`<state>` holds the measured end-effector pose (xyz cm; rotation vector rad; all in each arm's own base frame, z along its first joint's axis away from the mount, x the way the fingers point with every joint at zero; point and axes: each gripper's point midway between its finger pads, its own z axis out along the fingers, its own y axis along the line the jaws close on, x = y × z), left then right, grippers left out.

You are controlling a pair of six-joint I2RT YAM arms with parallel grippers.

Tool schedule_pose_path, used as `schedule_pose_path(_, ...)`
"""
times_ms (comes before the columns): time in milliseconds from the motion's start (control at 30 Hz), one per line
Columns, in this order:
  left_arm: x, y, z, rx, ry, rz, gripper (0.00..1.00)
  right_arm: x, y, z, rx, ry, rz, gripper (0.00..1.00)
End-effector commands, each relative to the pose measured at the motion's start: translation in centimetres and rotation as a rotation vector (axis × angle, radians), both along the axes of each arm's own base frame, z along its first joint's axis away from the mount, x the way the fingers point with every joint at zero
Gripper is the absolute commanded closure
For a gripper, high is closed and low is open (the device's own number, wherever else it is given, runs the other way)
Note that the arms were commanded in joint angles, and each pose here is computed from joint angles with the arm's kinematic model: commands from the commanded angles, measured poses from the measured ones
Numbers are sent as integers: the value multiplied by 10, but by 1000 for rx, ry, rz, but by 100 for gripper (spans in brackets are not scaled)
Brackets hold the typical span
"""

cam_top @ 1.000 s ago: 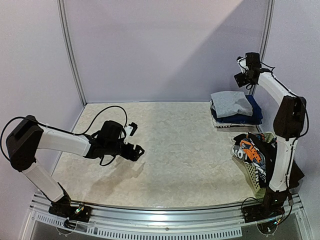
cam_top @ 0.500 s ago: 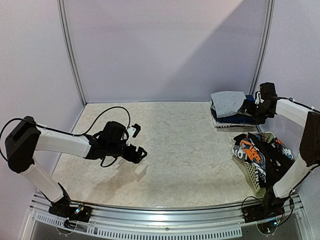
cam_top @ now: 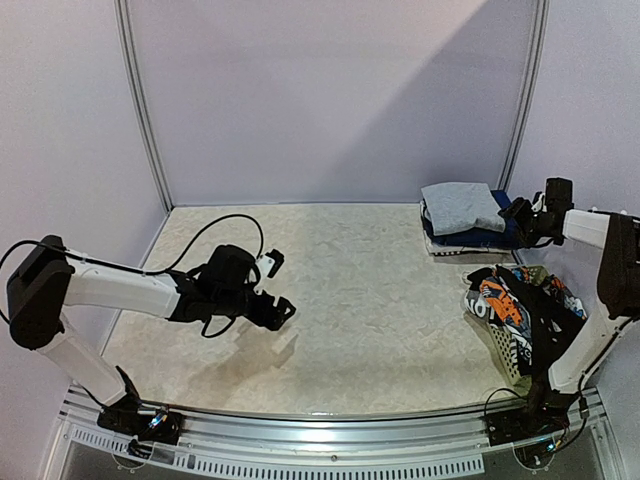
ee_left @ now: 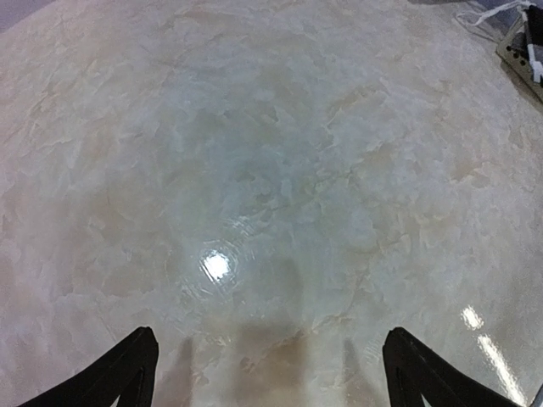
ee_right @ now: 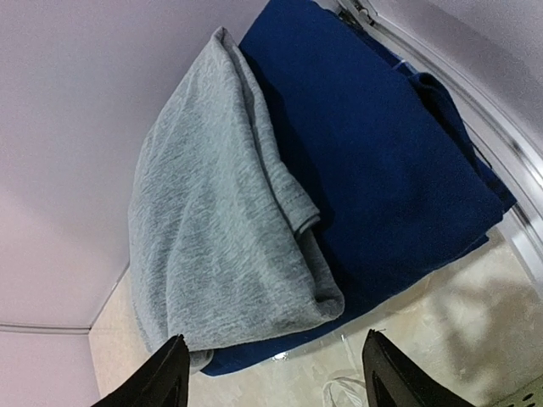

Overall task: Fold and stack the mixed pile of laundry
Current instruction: Place the square-folded tank top at the center of the board.

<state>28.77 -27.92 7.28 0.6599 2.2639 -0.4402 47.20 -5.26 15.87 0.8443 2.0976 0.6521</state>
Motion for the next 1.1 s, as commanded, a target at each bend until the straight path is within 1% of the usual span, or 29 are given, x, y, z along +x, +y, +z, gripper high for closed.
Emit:
schedule_pose_path(0, -3, -2, 11, 0, -16, 6, 6, 12, -1, -3, 50, -24, 0, 30)
schedule_pose_path(367, -4, -2, 8, 14, -16, 12, 6, 23, -1, -20, 70, -14, 13, 51)
schedule_pose_path(567, -4, -1, 7, 18, -15, 12, 6, 30, -4, -18, 63, -20, 16, 60)
schedule_pose_path(700, -5, 0, 5, 23, -15, 13, 6, 35, -3, -15, 61, -31, 26, 74)
schedule_pose_path(867, -6, 1, 4, 24, -18, 14, 6, 41, -4, -7, 56, -38, 32, 97)
schedule_pose_path(900, -6, 2, 4, 24, -19, 15, 6, 42, -5, -6, 50, -37, 34, 100)
schedule_pose_path(1067, -7, 2, 3, 23, -22, 12, 6, 43, -16, 6, -16, -22, 1, 100)
